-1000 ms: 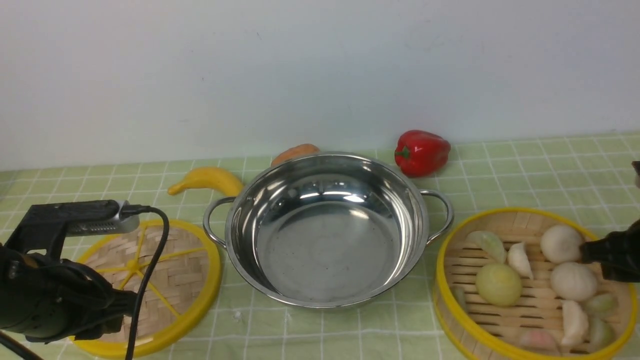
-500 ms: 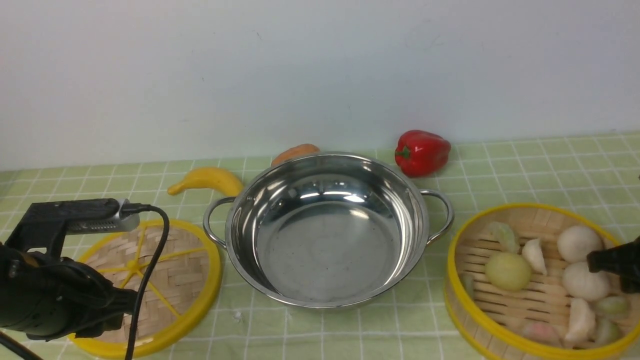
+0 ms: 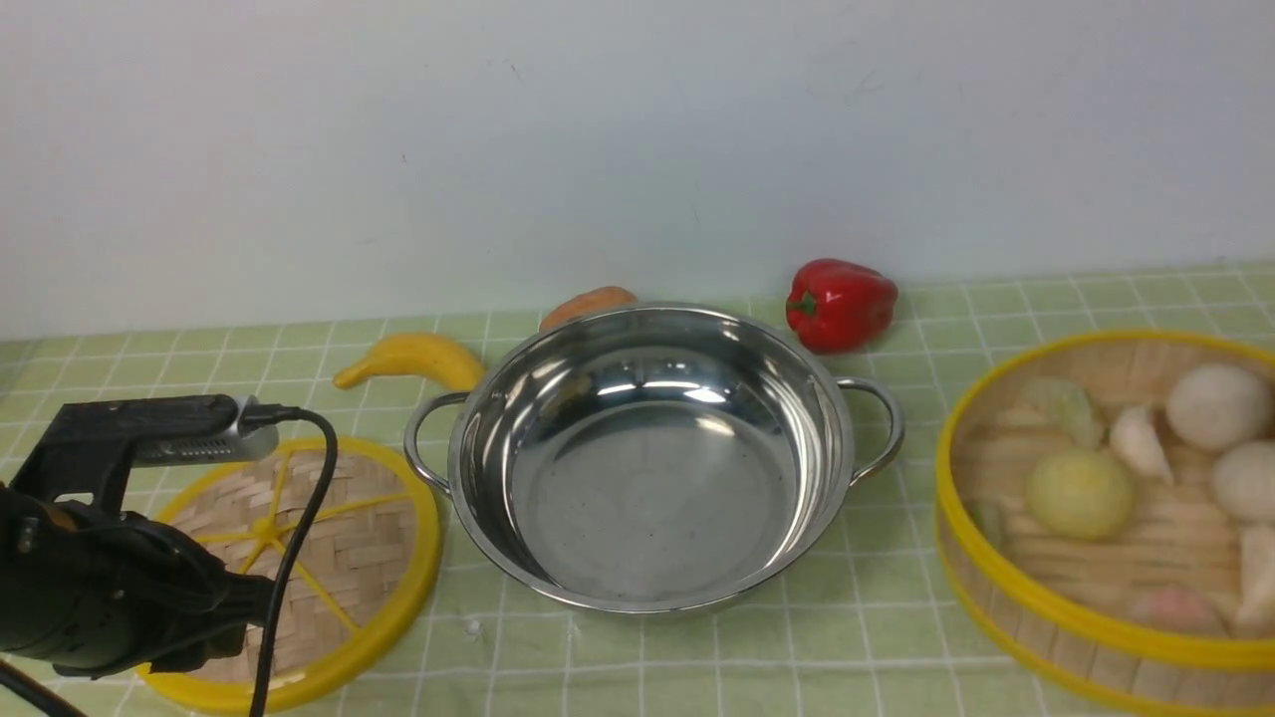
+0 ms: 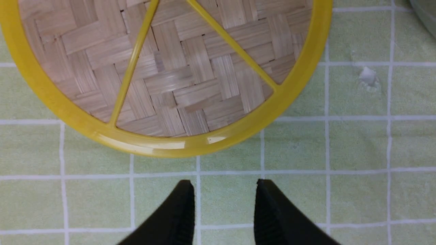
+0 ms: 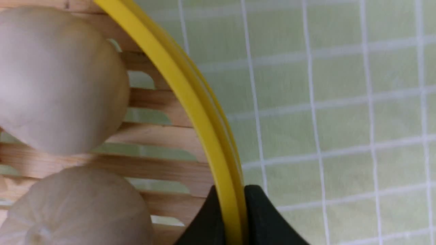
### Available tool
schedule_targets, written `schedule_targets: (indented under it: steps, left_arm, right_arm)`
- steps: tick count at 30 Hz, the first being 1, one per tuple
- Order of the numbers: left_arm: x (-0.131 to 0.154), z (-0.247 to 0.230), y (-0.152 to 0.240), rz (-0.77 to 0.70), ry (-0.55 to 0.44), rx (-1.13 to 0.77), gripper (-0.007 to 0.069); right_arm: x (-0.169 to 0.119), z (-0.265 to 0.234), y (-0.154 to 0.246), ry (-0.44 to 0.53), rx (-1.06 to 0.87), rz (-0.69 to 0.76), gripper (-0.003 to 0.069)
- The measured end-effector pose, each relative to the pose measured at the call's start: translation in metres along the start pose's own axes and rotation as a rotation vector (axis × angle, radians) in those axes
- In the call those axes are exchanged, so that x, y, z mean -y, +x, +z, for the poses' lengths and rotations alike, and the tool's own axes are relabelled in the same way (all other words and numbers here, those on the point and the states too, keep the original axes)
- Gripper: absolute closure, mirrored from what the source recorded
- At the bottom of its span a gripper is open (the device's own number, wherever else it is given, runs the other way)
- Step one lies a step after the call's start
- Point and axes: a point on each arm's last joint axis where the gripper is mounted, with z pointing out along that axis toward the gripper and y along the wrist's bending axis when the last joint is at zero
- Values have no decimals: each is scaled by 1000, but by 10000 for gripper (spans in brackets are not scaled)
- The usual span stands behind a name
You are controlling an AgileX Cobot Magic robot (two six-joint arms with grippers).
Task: Place the steamer in the pot on the green tablecloth, and put the lid on the steamer.
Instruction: 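Place the bamboo steamer basket of food into the steel pot with the right gripper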
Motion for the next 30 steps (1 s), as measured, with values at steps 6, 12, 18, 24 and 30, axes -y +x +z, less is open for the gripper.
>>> schedule_targets:
  steps: [6, 12, 18, 24, 30]
  left_arm:
    - [0, 0, 0, 0, 0, 1, 382]
    - [0, 0, 0, 0, 0, 1, 382]
    - [0, 0, 0, 0, 0, 1, 382]
    - [0, 0, 0, 0, 0, 1, 382]
    - [0, 0, 0, 0, 0, 2, 382]
  right_arm:
    - [-55, -38, -46, -327, 128, -73, 601]
    - [-133, -22, -69, -414, 110, -197, 601]
    - [-212, 15, -80, -420, 58, -299, 601]
    - [-254, 56, -80, -389, 21, -360, 601]
    - [-263, 97, -77, -358, -20, -366, 601]
